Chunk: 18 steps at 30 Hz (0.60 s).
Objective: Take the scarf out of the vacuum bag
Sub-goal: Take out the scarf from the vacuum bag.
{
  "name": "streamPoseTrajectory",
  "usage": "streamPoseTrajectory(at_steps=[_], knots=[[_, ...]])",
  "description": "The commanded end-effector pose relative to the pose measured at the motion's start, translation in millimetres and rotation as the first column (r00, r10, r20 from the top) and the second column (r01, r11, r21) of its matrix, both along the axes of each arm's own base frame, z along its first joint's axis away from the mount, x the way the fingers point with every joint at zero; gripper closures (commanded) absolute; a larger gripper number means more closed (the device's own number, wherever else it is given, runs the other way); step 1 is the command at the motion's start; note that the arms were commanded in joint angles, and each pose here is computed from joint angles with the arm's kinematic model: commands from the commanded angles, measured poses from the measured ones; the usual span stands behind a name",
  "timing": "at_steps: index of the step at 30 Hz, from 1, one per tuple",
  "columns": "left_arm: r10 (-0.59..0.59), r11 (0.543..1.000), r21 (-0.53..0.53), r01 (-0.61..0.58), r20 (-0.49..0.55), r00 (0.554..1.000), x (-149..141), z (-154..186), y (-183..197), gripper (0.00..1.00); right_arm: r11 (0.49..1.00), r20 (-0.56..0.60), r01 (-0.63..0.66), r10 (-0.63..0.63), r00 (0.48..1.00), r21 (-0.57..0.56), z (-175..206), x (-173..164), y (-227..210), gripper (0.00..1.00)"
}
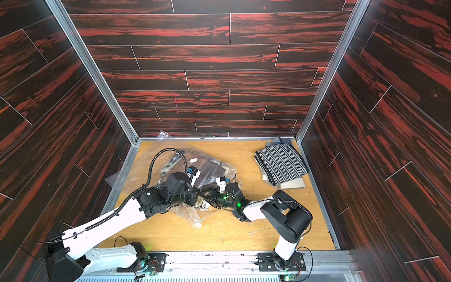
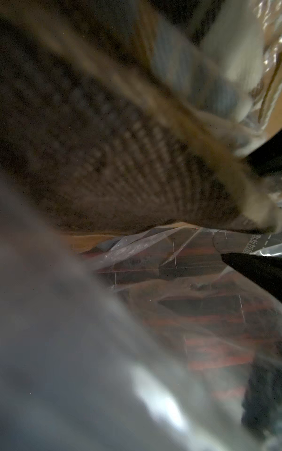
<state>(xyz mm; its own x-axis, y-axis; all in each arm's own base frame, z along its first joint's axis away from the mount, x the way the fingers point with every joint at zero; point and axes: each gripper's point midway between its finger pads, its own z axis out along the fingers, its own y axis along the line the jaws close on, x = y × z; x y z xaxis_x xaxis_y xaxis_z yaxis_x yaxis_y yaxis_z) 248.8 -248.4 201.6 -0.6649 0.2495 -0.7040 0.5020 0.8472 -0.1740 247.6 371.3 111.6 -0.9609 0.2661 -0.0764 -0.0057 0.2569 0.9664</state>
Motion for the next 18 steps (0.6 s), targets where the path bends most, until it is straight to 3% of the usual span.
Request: streamPoseTrajectory(at_steps=[1,7,13,18], knots=[[-0.001,1.0,0.013,0.001,0.011,1.0,-5,2,7,1.0,0.999,0.005,-0.013,0.013,1.0,0.033,7,2,10,0.61],[0.002,1.0,0.02,-0.003,0.017,1.0,-5,3,9,1.0,0.999,0.058,-0.032,0.031,0.998,0.007,28,6,14,0.81],[0.013,1.0,0.016,-0.013,0.035,0.999,-4,8,12,1.0,0.994,0.123,-0.053,0.065,0.99,-0.092,47,6,12,0.87],[0.024,1.0,0.007,-0.024,0.04,0.999,-4,10,14,1.0,0.992,0.128,-0.065,0.078,0.989,-0.105,50,6,13,0.92]])
